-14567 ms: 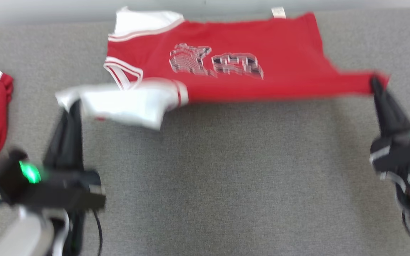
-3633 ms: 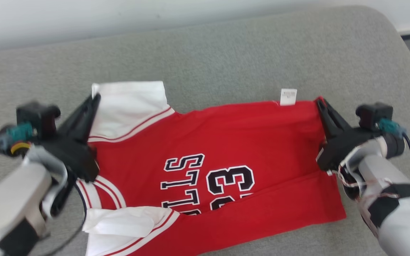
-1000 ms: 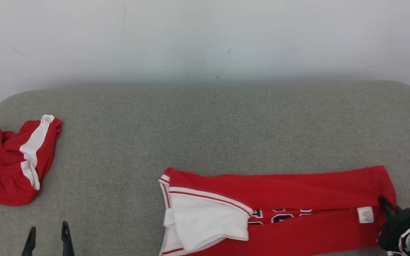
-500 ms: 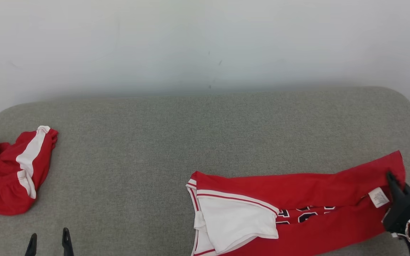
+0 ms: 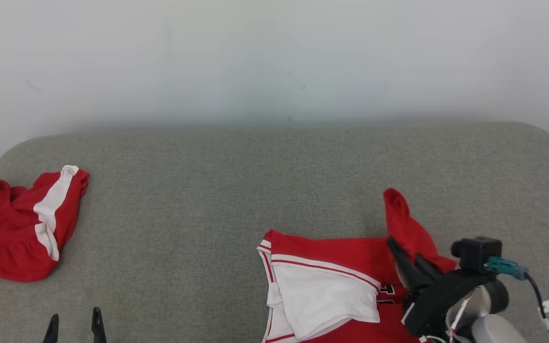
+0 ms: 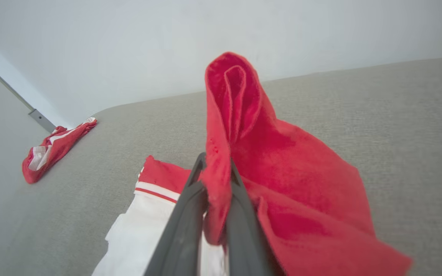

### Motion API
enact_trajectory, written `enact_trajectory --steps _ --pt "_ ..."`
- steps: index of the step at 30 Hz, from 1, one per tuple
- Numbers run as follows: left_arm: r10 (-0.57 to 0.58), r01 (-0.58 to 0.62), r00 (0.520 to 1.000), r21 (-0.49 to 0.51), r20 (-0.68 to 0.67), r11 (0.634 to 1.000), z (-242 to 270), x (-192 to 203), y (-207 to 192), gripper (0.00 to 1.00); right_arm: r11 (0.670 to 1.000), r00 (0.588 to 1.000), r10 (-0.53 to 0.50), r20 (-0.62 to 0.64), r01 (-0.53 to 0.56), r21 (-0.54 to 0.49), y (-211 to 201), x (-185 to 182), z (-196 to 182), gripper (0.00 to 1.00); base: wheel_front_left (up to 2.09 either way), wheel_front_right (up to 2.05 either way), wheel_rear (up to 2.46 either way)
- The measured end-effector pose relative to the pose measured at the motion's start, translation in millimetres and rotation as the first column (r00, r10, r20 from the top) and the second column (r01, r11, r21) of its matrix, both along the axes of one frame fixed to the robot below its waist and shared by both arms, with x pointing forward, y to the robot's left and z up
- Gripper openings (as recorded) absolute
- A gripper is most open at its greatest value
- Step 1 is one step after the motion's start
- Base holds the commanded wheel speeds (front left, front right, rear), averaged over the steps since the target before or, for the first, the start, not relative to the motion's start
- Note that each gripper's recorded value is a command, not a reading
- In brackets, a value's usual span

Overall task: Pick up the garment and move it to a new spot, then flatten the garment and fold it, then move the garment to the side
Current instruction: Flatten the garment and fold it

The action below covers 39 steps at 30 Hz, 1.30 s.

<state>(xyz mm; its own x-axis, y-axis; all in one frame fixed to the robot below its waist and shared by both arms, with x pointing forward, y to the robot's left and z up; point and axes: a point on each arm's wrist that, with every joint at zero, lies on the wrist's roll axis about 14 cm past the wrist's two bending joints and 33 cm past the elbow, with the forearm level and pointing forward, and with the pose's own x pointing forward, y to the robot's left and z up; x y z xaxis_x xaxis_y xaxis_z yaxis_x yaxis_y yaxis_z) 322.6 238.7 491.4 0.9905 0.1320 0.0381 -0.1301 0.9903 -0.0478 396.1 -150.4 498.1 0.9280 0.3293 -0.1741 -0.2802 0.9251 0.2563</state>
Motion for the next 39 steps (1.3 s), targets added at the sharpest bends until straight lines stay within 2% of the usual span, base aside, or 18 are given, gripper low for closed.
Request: enact_trajectory --steps 4,9,19,23,24,25,26,28,33,39 --pt "0.010 -0.010 1.000 -0.005 -0.006 1.000 -2.1 -1.5 2.4 1.00 0.996 0.996 0.085 0.006 -0.085 0.038 43.1 -3.0 5.9 0.00 0.00 0.00 0.00" --pt "0.007 -0.007 1.000 -0.013 -0.010 1.000 -3.9 -2.7 0.5 1.00 0.987 0.987 0.159 -0.033 -0.158 0.035 78.3 -9.6 -6.4 0.00 0.00 0.00 0.00" --pt "0.015 -0.016 1.000 -0.022 -0.020 1.000 -7.4 -1.4 3.3 1.00 0.977 0.971 0.212 -0.110 -0.208 0.041 119.8 -9.9 -35.8 0.00 0.00 0.00 0.00" --pt "0.016 -0.016 1.000 -0.024 -0.023 1.000 -8.1 0.2 3.5 1.00 0.975 0.967 0.221 -0.125 -0.223 -0.001 125.8 -6.0 -46.7 0.00 0.00 0.00 0.00" --pt "0.014 -0.014 1.000 -0.026 -0.023 1.000 -8.5 0.3 3.2 1.00 0.975 0.966 0.222 -0.130 -0.224 -0.004 126.7 -5.4 -49.5 0.29 0.00 0.00 0.00" --pt "0.013 -0.014 1.000 -0.026 -0.023 1.000 -8.4 0.7 3.2 1.00 0.974 0.965 0.225 -0.136 -0.228 -0.006 128.2 -5.9 -52.3 0.69 0.00 0.00 0.00" --pt "0.013 -0.013 1.000 -0.027 -0.022 1.000 -8.1 1.1 3.2 1.00 0.972 0.963 0.233 -0.133 -0.236 -0.012 130.8 -6.3 -53.4 1.00 0.00 0.00 0.00" --pt "0.015 -0.015 1.000 -0.028 -0.023 0.999 -8.6 1.1 3.8 1.00 0.971 0.966 0.235 -0.106 -0.239 -0.025 132.8 -3.0 -49.9 1.00 0.00 0.00 0.00" --pt "0.017 -0.017 1.000 -0.029 -0.020 0.999 -7.8 1.0 4.8 1.00 0.983 0.983 0.183 -0.029 -0.183 0.021 120.0 7.3 -31.2 1.00 0.00 0.00 0.00" --pt "0.010 -0.010 1.000 -0.028 -0.010 1.000 -5.0 2.9 3.2 1.00 0.995 0.990 0.094 0.104 -0.095 0.006 73.3 19.2 0.5 1.00 0.00 0.00 0.00"
